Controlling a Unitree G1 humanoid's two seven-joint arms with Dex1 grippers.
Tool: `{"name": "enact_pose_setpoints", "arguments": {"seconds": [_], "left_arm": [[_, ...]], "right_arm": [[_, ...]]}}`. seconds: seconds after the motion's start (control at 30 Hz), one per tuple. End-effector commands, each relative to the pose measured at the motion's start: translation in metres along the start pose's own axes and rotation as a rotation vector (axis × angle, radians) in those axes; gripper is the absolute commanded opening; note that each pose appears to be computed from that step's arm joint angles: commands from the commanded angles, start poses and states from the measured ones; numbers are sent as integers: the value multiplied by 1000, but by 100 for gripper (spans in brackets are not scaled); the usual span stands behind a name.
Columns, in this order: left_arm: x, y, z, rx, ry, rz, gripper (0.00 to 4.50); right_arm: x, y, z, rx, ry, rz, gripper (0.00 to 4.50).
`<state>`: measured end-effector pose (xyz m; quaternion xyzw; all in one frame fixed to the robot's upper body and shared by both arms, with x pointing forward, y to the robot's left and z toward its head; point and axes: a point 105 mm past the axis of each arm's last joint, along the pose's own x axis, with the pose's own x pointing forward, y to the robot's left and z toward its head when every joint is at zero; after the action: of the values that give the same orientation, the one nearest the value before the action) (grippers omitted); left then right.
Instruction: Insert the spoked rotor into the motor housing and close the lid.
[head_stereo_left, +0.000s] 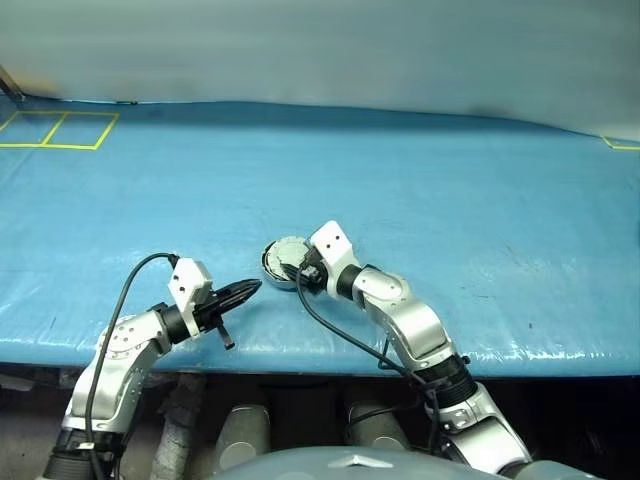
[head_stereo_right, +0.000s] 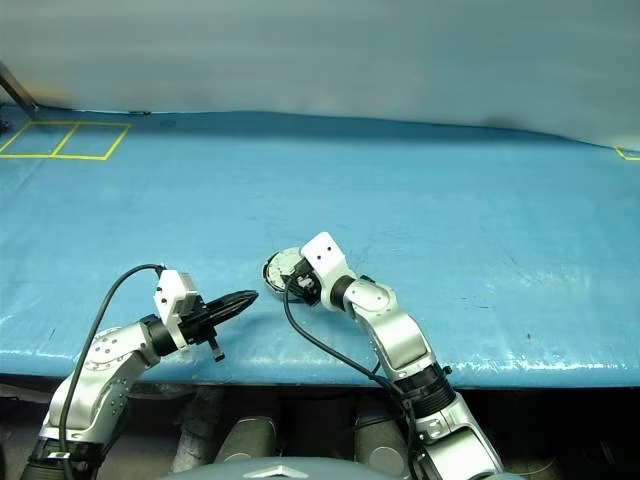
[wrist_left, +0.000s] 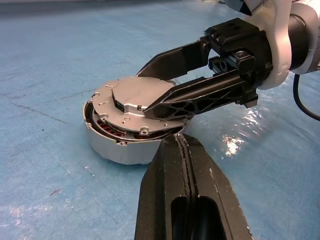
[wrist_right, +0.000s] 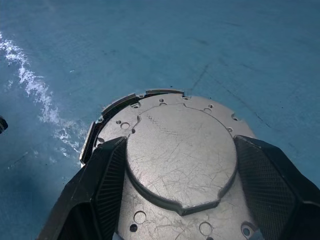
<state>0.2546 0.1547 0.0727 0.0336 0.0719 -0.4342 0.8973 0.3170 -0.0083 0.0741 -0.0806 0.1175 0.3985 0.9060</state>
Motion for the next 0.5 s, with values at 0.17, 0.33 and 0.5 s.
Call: {"name": "enact_pose_setpoints", "arguments": {"seconds": [0.17, 0.33, 0.5], "left_arm": [[-4, 6, 7, 25, -13, 24, 0], [-5, 8, 6, 25, -7, 27, 0], [-2, 9, 6, 25, -6, 27, 0]], "right_arm": [[5, -3, 8, 69, -25, -43, 305], [2, -5, 36, 108, -137, -39, 305], [12, -7, 20, -4, -19, -100, 305]]}}
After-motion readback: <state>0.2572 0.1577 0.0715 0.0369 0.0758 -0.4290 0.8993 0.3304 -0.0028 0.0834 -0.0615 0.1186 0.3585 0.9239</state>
